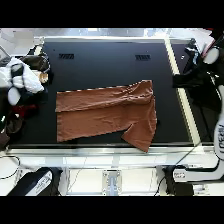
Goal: Fold the shirts.
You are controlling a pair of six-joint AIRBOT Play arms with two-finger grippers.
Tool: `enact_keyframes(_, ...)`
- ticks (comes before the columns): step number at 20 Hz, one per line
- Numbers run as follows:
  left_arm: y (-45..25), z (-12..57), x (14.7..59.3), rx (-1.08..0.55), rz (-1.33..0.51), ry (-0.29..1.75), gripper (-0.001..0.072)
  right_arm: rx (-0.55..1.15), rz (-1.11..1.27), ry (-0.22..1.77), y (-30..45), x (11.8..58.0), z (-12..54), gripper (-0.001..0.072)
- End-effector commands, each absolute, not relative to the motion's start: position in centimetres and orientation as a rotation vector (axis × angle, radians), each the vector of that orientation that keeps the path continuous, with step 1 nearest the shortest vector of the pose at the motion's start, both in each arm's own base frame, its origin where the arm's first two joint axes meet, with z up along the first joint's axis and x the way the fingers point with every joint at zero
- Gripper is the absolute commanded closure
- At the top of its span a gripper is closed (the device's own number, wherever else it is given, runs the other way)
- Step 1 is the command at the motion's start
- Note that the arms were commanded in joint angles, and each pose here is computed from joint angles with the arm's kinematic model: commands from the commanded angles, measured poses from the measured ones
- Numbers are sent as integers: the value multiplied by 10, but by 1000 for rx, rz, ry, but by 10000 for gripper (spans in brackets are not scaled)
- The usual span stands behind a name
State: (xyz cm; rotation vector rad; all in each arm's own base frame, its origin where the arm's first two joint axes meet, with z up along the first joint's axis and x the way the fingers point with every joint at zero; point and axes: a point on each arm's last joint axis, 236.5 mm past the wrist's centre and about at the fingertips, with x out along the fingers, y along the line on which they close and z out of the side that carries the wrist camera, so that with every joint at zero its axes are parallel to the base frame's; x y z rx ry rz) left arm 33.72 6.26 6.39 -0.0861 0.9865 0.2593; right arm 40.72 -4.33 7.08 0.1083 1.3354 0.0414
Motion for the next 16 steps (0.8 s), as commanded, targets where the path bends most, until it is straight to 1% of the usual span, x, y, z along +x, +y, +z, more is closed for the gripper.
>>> enact_keyframes(1, 85, 40, 263, -314, 466, 922, 187, 353, 81, 1405, -36, 352, 33, 323)
enact_keyframes(3, 79, 24, 234, -505, 544, 863, 187, 569, 137, 1452, -7, 322, -13, 323)
enact_keyframes(4, 74, 21, 227, -561, 548, 838, 187, 654, 176, 1493, 11, 303, -34, 323)
enact_keyframes(5, 70, 20, 222, -577, 538, 819, 188, 724, 203, 1551, 27, 280, -55, 317)
enact_keyframes(6, 68, 19, 219, -594, 533, 804, 199, 776, 213, 1596, 41, 260, -73, 251)
enact_keyframes(7, 66, 20, 218, -615, 533, 790, 229, 832, 223, 1638, 54, 238, -88, 213)
enact_keyframes(10, 59, 16, 219, -648, 519, 808, 228, 922, 255, 1700, 82, 194, -115, 213)
enact_keyframes(13, 49, 8, 222, -692, 502, 849, 228, 962, 256, 1683, 92, 185, -125, 217)
enact_keyframes(15, 49, 3, 222, -693, 507, 870, 228, 990, 248, 1621, 93, 199, -124, 271)
enact_keyframes(16, 49, 1, 222, -693, 510, 879, 228, 1015, 240, 1581, 93, 209, -123, 321)
